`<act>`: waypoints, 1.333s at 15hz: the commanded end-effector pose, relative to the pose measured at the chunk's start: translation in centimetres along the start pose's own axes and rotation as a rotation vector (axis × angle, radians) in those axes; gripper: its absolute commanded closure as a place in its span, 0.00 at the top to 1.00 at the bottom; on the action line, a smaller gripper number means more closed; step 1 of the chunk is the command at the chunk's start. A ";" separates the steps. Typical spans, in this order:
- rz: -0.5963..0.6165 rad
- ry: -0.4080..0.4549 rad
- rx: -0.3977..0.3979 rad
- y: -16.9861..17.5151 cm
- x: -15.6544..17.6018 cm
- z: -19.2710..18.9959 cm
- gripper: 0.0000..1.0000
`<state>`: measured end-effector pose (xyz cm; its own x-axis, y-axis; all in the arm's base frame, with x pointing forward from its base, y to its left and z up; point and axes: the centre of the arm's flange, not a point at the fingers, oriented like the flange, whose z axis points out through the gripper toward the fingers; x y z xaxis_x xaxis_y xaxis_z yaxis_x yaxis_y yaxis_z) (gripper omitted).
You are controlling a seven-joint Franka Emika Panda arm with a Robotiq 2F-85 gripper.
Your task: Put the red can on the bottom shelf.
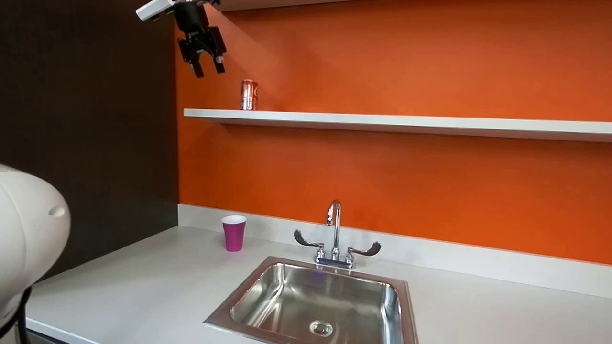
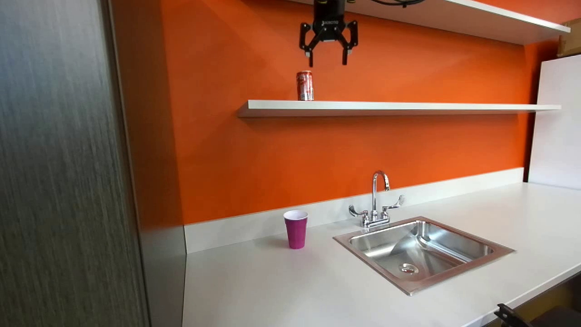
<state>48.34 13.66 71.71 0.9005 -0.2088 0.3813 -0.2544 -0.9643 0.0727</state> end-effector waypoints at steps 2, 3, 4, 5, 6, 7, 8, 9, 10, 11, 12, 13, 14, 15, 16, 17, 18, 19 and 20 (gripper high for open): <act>-0.078 -0.091 0.007 2.3 -5.8 2.6 1.00; -0.093 -0.113 0.004 2.4 -6.5 3.2 1.00; -0.111 -0.132 0.002 2.6 -7.2 4.1 1.00; -0.135 -0.149 0.001 2.7 -7.7 4.9 1.00; -0.160 -0.168 -0.003 2.9 -8.2 5.9 1.00; -0.189 -0.178 -0.011 3.1 -8.6 7.0 1.00; -0.208 -0.195 -0.019 3.3 -8.9 8.0 1.00; -0.238 -0.210 -0.024 3.4 -9.3 9.2 1.00; -0.276 -0.217 -0.031 3.5 -9.6 10.5 1.00; -0.312 -0.226 -0.034 3.6 -9.8 11.9 1.00; -0.340 -0.230 -0.028 3.6 -10.1 13.1 1.00; -0.365 -0.235 -0.019 3.7 -10.4 14.3 1.00; -0.378 -0.234 -0.006 3.7 -10.6 15.5 1.00; -0.382 -0.231 -0.003 3.7 -10.9 16.7 1.00; -0.392 -0.225 0.009 3.8 -11.2 17.6 1.00; -0.392 -0.216 0.014 3.7 -11.5 18.5 1.00; -0.394 -0.213 0.022 3.7 -11.8 19.3 1.00; -0.395 -0.210 0.032 3.9 -12.3 19.9 1.00; -0.381 -0.210 0.040 4.0 -12.7 20.4 1.00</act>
<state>43.93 10.01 50.09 0.9851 0.1262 0.1167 0.1062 -0.9807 0.1640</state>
